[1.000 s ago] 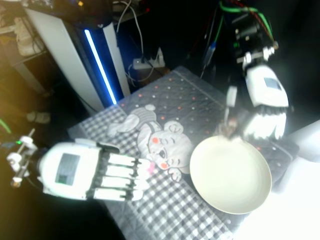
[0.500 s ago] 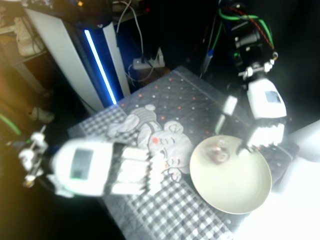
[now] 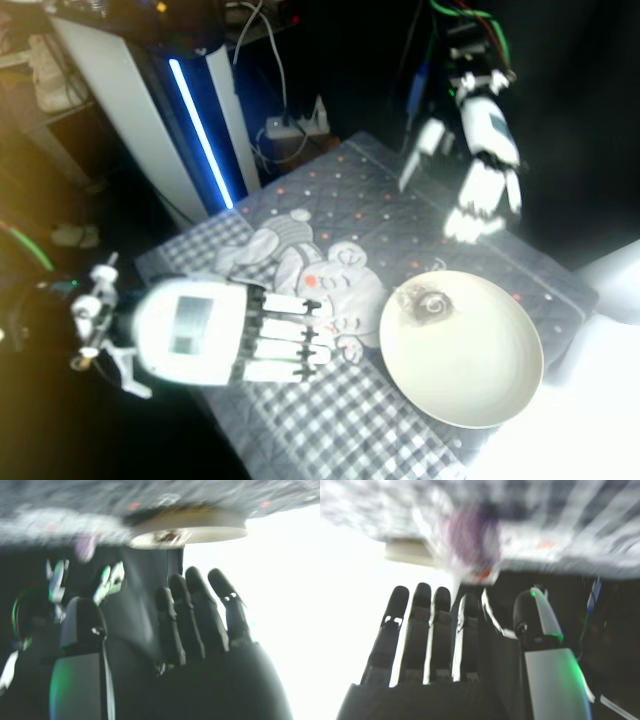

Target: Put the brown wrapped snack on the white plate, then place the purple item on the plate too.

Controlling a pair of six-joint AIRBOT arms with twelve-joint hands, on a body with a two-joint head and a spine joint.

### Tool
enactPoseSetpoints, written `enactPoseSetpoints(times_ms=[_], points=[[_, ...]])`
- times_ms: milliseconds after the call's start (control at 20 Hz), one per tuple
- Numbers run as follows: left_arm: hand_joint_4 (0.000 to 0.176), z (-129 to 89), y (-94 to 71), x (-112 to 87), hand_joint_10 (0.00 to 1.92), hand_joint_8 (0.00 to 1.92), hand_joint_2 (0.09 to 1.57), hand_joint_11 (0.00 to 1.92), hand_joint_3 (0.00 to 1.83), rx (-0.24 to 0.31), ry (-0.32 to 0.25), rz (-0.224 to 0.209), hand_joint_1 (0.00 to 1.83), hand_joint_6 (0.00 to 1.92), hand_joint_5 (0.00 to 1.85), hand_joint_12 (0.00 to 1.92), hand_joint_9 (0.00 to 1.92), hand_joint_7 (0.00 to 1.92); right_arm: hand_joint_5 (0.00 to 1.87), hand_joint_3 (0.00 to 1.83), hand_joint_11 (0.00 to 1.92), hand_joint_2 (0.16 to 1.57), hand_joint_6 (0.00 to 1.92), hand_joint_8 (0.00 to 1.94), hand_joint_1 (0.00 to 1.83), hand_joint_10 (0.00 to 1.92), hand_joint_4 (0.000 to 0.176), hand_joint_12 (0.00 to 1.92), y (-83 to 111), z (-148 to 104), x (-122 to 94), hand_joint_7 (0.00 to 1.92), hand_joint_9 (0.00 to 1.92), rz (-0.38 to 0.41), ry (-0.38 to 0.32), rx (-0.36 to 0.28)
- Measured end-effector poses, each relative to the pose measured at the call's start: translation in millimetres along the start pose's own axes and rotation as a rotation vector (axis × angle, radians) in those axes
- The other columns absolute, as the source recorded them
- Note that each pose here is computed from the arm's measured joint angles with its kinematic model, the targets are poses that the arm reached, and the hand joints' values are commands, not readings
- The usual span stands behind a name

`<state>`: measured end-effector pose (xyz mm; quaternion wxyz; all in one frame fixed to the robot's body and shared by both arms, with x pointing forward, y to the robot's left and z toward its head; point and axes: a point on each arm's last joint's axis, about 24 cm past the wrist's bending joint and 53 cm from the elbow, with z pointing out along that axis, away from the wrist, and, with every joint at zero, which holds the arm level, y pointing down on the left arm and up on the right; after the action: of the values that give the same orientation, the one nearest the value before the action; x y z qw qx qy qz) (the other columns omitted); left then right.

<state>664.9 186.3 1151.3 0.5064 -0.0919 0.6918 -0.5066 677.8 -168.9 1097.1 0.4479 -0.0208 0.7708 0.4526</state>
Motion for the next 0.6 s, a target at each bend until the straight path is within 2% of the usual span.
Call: enactPoseSetpoints(times_ms=[50, 100, 150, 200, 250, 300, 350, 400, 450, 500, 550, 600], points=[[0.005, -6.4, -0.2, -2.2, 0.02, 0.00, 0.92, 0.02, 0.00, 0.004, -0.013, -0.010, 0.90, 0.00, 0.69, 1.30, 0.64, 0.71, 0.50, 0.00, 0.16, 1.11, 0.01, 0.01, 0.73, 0.01, 0.095, 0.93, -2.9, 1.5, 0.9, 0.50, 0.51, 0.001, 0.001, 0.009], [0.000, -12.4, -2.5, -3.5, 0.02, 0.00, 0.92, 0.07, 0.00, 0.012, -0.021, -0.015, 0.89, 0.00, 0.71, 1.24, 0.65, 0.72, 0.52, 0.00, 0.13, 1.10, 0.00, 0.00, 0.78, 0.00, 0.078, 0.95, -6.2, 4.2, 3.1, 0.51, 0.50, 0.003, 0.004, 0.017], [0.000, -14.4, -6.3, -3.4, 0.04, 0.01, 0.90, 0.14, 0.00, 0.025, -0.021, -0.014, 0.91, 0.01, 0.73, 1.25, 0.70, 0.75, 0.54, 0.00, 0.05, 1.10, 0.00, 0.00, 0.84, 0.00, 0.077, 0.97, -8.9, 5.9, 6.0, 0.51, 0.46, 0.005, 0.009, 0.028], [0.009, -14.6, -9.1, -2.5, 0.06, 0.01, 0.89, 0.22, 0.00, 0.038, -0.021, -0.013, 0.92, 0.01, 0.75, 1.28, 0.76, 0.76, 0.60, 0.00, 0.13, 1.09, 0.00, 0.01, 0.95, 0.02, 0.040, 1.06, -10.2, 6.8, 8.7, 0.60, 0.56, 0.002, 0.017, 0.034], [0.000, -18.4, -10.2, -2.3, 0.06, 0.01, 0.88, 0.25, 0.00, 0.038, -0.028, -0.027, 0.97, 0.01, 0.80, 1.29, 0.80, 0.79, 0.63, 0.00, 0.19, 1.08, 0.00, 0.02, 0.99, 0.05, 0.015, 1.14, -10.0, 7.8, 9.2, 0.68, 0.66, 0.003, 0.017, 0.031], [0.000, -20.5, -9.9, -1.2, 0.06, 0.01, 0.88, 0.25, 0.00, 0.040, -0.025, -0.024, 0.97, 0.01, 0.80, 1.29, 0.80, 0.79, 0.63, 0.00, 0.19, 1.08, 0.00, 0.02, 0.99, 0.05, 0.015, 1.14, -11.6, 7.6, 8.0, 0.68, 0.66, 0.001, 0.015, 0.035], [0.000, -23.1, -7.7, 2.5, 0.07, 0.01, 0.87, 0.30, 0.00, 0.032, -0.017, -0.027, 1.01, 0.01, 0.81, 1.29, 0.83, 0.81, 0.67, 0.00, 0.27, 1.08, 0.00, 0.03, 1.02, 0.09, 0.008, 1.23, -15.6, 6.9, 6.5, 0.76, 0.77, -0.001, 0.013, 0.049], [0.000, -25.5, -3.5, 4.4, 0.06, 0.01, 0.88, 0.33, 0.00, 0.020, -0.014, -0.030, 1.02, 0.00, 0.81, 1.29, 0.83, 0.80, 0.78, 0.00, 0.30, 1.20, 0.01, 1.11, 1.25, 0.50, 0.000, 1.81, -20.0, 6.4, 5.2, 0.75, 0.83, -0.001, 0.012, 0.065], [0.000, -27.1, -1.0, 3.1, 0.06, 0.01, 0.88, 0.33, 0.00, 0.013, -0.021, -0.036, 1.02, 0.00, 0.81, 1.29, 0.83, 0.80, 0.78, 0.00, 0.30, 1.20, 0.01, 1.11, 1.25, 0.50, 0.000, 1.81, -20.6, 6.3, 5.0, 0.75, 0.83, -0.001, 0.011, 0.067], [0.000, -28.7, 3.9, -0.8, 0.06, 0.01, 0.86, 0.35, 0.00, -0.003, -0.040, -0.049, 1.01, 0.00, 0.81, 1.30, 0.84, 0.81, 0.76, 0.00, 0.50, 1.23, 1.03, 1.36, 1.22, 1.38, 0.000, 1.83, -20.1, 6.4, 5.0, 0.75, 0.64, -0.001, 0.011, 0.065], [0.000, -28.8, 4.2, -1.0, 0.06, 0.01, 0.86, 0.35, 0.00, -0.004, -0.041, -0.050, 1.01, 0.00, 0.81, 1.30, 0.84, 0.81, 0.76, 0.00, 0.50, 1.23, 1.03, 1.36, 1.22, 1.38, 0.000, 1.83, -20.0, 6.4, 5.0, 0.75, 0.64, -0.001, 0.011, 0.064], [0.000, -28.7, 2.7, -1.9, 0.06, 0.01, 0.86, 0.37, 0.00, 0.002, -0.044, -0.050, 0.99, 0.00, 0.80, 1.28, 0.85, 0.82, 0.73, 0.00, 0.56, 1.24, 1.27, 1.38, 1.21, 1.42, 0.000, 1.82, -20.2, 6.2, 4.2, 0.75, 0.67, 0.000, 0.009, 0.064]])
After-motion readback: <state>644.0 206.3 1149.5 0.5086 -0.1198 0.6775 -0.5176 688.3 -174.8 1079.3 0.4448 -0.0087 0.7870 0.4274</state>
